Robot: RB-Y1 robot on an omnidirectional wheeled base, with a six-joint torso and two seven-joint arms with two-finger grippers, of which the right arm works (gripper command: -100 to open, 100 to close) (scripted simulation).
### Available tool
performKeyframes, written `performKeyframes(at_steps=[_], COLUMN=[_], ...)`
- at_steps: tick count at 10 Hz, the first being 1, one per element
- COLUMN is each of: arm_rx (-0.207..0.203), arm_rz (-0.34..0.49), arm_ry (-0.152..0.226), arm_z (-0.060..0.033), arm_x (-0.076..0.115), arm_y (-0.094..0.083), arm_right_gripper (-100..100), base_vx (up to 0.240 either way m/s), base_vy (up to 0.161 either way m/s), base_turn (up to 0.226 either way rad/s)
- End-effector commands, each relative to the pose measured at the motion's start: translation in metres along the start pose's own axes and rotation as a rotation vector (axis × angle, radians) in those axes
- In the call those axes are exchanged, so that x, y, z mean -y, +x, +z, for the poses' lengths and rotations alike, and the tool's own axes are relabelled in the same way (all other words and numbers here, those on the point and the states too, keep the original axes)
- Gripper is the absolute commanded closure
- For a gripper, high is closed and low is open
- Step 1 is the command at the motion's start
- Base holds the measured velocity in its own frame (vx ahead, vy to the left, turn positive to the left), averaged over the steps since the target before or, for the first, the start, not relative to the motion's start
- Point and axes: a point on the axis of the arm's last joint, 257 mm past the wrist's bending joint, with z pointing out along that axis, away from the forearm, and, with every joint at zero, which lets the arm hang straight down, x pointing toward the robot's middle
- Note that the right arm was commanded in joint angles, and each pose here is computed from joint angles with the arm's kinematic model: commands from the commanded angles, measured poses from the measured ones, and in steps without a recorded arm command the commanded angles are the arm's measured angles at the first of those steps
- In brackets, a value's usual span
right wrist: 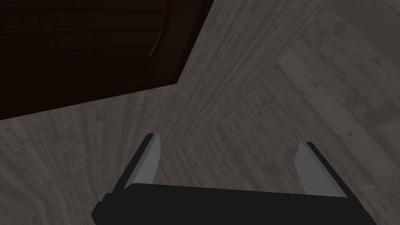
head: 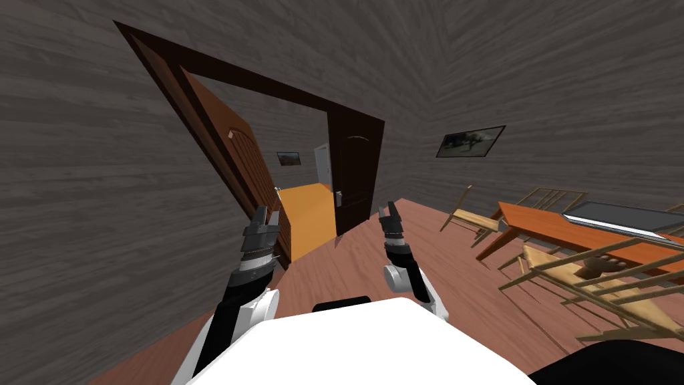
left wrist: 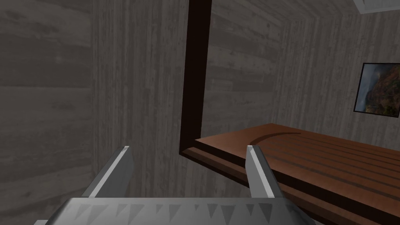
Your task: Push the door open
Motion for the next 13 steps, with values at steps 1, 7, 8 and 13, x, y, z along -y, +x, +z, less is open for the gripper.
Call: performKeyframes(at_steps=[1,7,8,13], arm_rx=[-0.011,-0.050,-0.057,-0.090], arm_rz=[0.006,0.026,0.029,0.046], arm_ry=[0.027,0.132,0.150,0.243], arm_z=[-0.0020,-0.0046,-0.0054,-0.0108], arm_x=[0.016,0.074,0.083,0.132], arm_y=[0.003,0.021,0.024,0.041], arm_right_gripper=[-100,-100,-100,-100], base_vx=[0.119,0.096,0.088,0.089], base_vy=[-0.046,-0.047,-0.042,-0.055], base_turn=[0.055,0.070,0.075,0.074])
